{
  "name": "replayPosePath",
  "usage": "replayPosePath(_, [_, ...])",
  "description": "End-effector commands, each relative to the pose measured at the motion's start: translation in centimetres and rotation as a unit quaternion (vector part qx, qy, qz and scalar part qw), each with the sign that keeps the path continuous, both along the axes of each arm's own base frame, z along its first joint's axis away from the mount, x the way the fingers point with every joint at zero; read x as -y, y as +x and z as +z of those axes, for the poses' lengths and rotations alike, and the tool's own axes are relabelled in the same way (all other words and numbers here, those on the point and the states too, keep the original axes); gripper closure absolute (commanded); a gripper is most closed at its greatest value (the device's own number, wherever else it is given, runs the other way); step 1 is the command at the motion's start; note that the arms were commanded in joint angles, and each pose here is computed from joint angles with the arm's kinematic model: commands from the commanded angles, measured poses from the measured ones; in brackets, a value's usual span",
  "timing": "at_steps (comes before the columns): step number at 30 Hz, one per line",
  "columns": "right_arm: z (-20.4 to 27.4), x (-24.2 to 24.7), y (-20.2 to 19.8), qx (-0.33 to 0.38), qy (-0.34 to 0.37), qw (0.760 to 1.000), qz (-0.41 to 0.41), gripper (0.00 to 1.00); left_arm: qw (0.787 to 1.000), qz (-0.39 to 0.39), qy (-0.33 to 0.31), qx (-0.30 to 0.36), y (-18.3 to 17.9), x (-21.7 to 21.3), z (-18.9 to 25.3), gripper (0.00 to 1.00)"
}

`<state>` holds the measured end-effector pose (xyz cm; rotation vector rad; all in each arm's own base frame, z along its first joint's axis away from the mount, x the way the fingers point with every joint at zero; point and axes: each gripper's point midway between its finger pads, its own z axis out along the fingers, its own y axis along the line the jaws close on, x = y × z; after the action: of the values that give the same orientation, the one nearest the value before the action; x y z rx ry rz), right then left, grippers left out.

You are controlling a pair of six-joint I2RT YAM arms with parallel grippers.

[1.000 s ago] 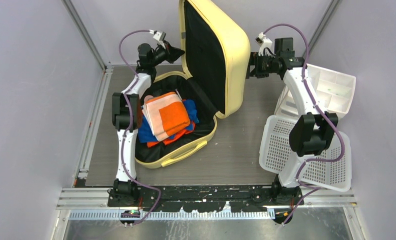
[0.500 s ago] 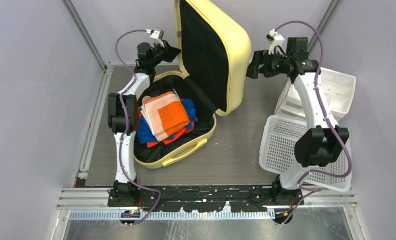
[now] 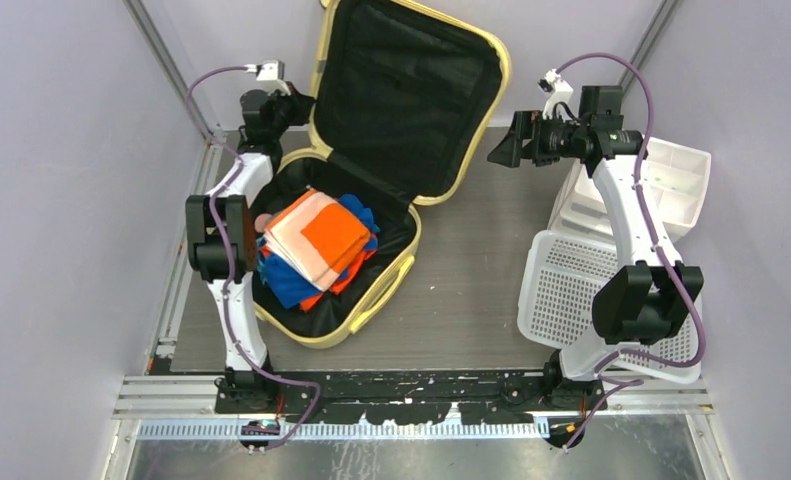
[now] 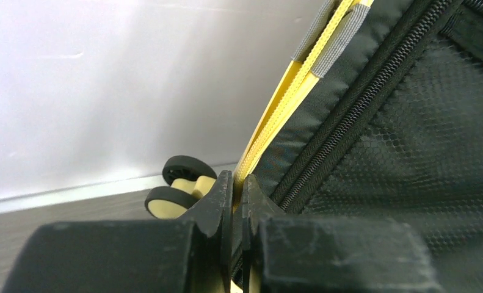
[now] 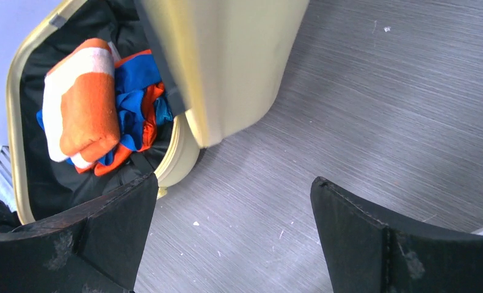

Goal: Open, take out, and arrange the luggage
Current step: Adjust the luggage at the center of the board.

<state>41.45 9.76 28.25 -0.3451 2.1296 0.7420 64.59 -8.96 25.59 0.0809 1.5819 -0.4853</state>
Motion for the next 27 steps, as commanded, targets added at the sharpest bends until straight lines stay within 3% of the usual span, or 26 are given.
replayPosePath(1, [1.6,-0.8,0.4,0.018,0.021,1.0,0.013,0.0,0.98,0.105,-0.04,0.166,-2.3,-8.7,13.3,1.0])
replayPosePath(10, [-1.5,-0.5,2.8,-0.008,0.016,1.0,0.008,0.0,0.979,0.085,-0.047,0.179,-3.8,-10.5,11.9,1.0])
replayPosePath(17, [0.9,-4.7,6.5,0.032,0.034,0.999,-0.015,0.0,0.979,0.075,-0.056,0.178,-4.3,-10.6,11.2,1.0])
replayPosePath(22, [3.6,-7.5,10.0,0.088,0.003,0.991,-0.098,0.0,0.98,0.071,-0.062,0.177,-4.4,-10.5,11.2,1.0])
replayPosePath(27, [4.7,-7.4,13.4,0.116,-0.008,0.974,-0.195,0.03,0.979,0.063,-0.072,0.18,-4.6,-10.5,11.6,1.0])
